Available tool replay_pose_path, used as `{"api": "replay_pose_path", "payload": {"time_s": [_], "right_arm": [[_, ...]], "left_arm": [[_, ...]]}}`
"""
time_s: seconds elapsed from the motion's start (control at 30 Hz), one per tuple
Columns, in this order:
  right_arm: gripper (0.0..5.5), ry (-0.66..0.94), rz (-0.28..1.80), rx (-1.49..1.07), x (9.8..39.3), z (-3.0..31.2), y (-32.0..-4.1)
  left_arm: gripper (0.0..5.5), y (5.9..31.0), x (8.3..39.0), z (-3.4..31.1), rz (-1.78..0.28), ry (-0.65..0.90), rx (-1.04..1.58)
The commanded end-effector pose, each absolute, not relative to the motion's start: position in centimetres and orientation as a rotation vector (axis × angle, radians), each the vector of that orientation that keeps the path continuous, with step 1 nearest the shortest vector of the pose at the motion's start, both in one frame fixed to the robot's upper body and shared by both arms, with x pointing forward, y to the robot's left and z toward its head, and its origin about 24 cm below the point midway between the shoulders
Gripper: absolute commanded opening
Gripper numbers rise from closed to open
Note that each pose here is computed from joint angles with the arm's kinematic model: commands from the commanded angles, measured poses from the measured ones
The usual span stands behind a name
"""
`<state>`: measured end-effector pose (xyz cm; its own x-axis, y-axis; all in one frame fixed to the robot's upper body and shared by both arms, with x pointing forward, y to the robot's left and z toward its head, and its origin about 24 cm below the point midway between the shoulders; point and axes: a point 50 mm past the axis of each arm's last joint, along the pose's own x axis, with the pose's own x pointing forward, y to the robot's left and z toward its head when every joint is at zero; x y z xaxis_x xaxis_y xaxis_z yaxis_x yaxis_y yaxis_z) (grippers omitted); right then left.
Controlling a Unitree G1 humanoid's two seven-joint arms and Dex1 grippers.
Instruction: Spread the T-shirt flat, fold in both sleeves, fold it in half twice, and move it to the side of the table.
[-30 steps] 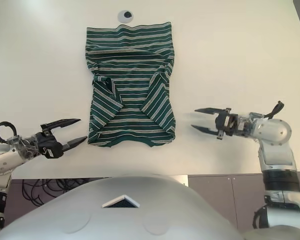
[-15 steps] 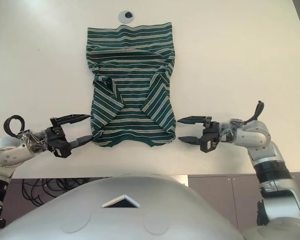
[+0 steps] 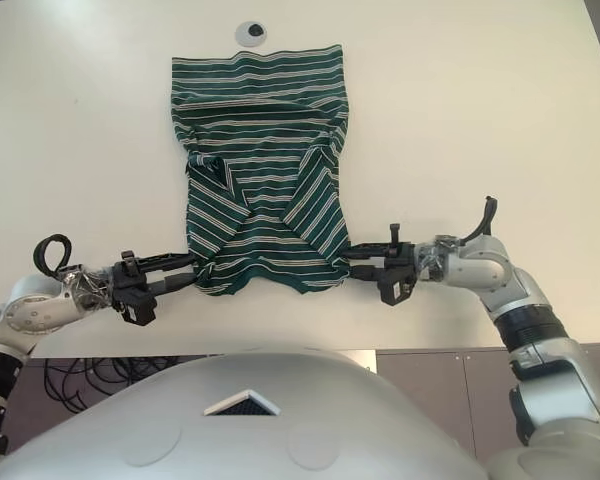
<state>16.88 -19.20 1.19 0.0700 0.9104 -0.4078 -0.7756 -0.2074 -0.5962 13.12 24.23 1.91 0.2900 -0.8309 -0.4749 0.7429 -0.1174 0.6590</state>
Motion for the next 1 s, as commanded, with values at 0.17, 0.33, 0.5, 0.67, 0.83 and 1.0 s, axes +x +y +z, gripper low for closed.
{"api": "replay_pose_path", "payload": {"time_s": [0.17, 0.33, 0.5, 0.67, 0.83, 1.0], "right_arm": [[0.04, -0.014, 1.698, -0.903, 15.2, -1.2, -19.5], [0.00, 0.002, 1.695, -0.886, 15.1, -1.1, -19.7], [0.00, 0.030, 1.652, -0.770, 15.2, -0.6, -19.4], [0.00, 0.193, 1.605, -0.383, 15.1, 1.8, -19.4], [0.00, 0.426, 1.736, 0.045, 13.1, 6.5, -20.8], [0.00, 0.500, 1.809, 0.279, 11.8, 8.9, -21.3]], "left_arm": [[0.68, 24.9, 9.8, -2.0, -1.570, 0.196, 1.054], [0.29, 24.5, 10.3, -1.7, -1.575, 0.184, 1.054], [0.01, 23.7, 10.2, -0.9, -1.563, 0.199, 0.924], [0.01, 22.6, 9.8, 1.8, -1.514, 0.361, 0.444], [0.01, 22.8, 9.1, 6.6, -1.622, 0.536, -0.001], [0.01, 22.7, 8.3, 8.5, -1.683, 0.527, -0.200]]}}
